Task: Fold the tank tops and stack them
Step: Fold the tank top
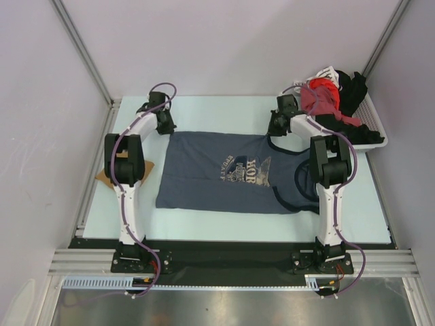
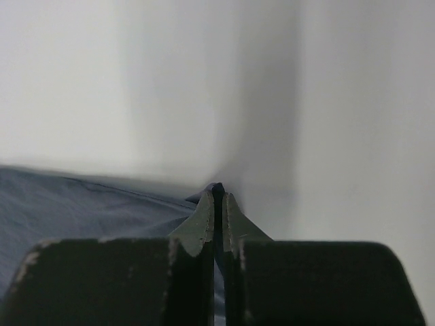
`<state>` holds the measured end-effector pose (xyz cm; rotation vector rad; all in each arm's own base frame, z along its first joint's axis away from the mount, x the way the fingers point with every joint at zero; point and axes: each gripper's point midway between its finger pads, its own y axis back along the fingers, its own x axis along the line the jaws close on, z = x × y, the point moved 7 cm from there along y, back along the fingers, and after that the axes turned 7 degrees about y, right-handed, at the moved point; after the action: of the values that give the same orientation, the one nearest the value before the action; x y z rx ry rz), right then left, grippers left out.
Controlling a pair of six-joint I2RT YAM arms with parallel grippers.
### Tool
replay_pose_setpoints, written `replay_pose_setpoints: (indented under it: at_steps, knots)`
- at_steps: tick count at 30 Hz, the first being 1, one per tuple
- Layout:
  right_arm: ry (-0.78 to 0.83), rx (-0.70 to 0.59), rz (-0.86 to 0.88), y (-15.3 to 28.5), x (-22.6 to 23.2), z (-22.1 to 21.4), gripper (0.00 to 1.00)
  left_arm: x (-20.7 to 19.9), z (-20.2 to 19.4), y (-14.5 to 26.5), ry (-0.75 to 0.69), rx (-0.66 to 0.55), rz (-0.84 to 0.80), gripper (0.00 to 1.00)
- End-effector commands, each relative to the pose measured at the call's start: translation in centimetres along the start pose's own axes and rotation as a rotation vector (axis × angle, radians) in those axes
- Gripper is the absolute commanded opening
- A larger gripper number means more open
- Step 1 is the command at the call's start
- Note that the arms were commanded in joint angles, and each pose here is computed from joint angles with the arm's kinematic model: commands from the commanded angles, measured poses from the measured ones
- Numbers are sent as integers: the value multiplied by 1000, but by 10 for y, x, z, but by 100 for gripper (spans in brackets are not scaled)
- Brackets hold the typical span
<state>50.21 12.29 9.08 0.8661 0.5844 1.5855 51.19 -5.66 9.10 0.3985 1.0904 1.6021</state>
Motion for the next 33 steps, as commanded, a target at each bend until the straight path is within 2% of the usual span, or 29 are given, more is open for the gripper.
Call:
replay_pose_setpoints:
  at_steps: [1,14,16,18,19,20,23,24,33]
  knots:
    - [18,-92,8,32,10,21,0,-19,27,43,-11,-120,-83,0]
    - [60,-133,5,61,18,7,0,-4,4,71,26,-164,-81,0]
    - [89,-141,-47,60,20,-2,0,-4,3,76,34,-179,-85,0]
    - [93,-216,-78,66,22,3,0,0,-5,76,39,-168,-80,0]
    - [99,-208,-84,64,21,-12,0,1,-5,78,43,-174,-79,0]
    - [94,-280,-66,71,23,-4,0,0,-6,82,43,-182,-86,0]
    - [81,-291,-72,73,16,-22,0,3,-12,88,42,-187,-87,0]
    - [73,-353,-67,80,18,-13,0,6,-16,88,44,-180,-79,0]
    - [62,-363,-44,96,13,-45,0,20,-41,100,57,-173,-75,0]
